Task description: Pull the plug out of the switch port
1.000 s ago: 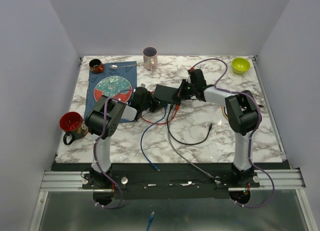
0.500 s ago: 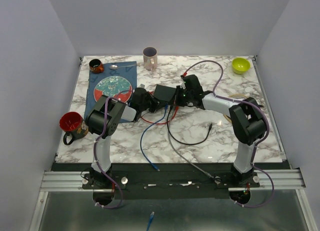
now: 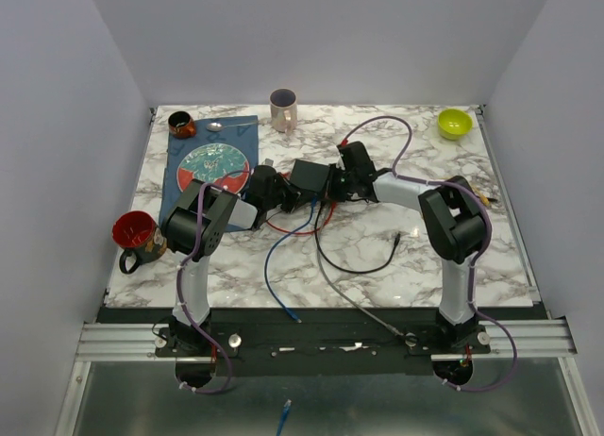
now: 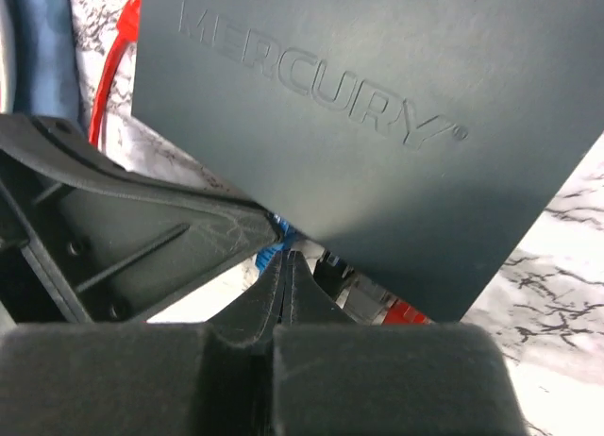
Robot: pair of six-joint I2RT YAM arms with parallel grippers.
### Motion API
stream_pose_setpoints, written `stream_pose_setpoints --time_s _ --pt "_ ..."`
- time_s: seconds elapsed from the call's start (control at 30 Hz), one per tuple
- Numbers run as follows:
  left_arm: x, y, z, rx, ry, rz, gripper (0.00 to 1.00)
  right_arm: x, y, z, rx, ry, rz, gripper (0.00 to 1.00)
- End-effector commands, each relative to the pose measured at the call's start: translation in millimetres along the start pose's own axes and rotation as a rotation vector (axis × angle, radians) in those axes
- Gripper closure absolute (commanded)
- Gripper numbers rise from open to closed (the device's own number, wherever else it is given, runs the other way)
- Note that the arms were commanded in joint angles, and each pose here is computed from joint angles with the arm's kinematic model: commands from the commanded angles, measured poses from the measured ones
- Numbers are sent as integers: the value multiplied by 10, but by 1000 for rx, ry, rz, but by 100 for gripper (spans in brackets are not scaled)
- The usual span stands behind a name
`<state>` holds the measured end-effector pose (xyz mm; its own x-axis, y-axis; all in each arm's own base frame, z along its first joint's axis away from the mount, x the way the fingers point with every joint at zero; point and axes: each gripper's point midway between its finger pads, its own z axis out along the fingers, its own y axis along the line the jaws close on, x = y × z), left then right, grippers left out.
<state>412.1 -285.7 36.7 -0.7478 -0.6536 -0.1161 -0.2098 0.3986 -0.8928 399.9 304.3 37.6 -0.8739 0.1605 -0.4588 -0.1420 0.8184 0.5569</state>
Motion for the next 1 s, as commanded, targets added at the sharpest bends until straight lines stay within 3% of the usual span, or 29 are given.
stream_pose_setpoints --time_s 0.0,0.77,0.97 --pt "19 328 -16 -84 1 -27 100 -67 -95 75 56 -9 12 99" --pt "222 453 -273 -109 56 3 100 -174 -126 146 83 -30 19 99" --pt "163 331 -431 -96 22 46 100 -283 8 -24 53 -68 1 99"
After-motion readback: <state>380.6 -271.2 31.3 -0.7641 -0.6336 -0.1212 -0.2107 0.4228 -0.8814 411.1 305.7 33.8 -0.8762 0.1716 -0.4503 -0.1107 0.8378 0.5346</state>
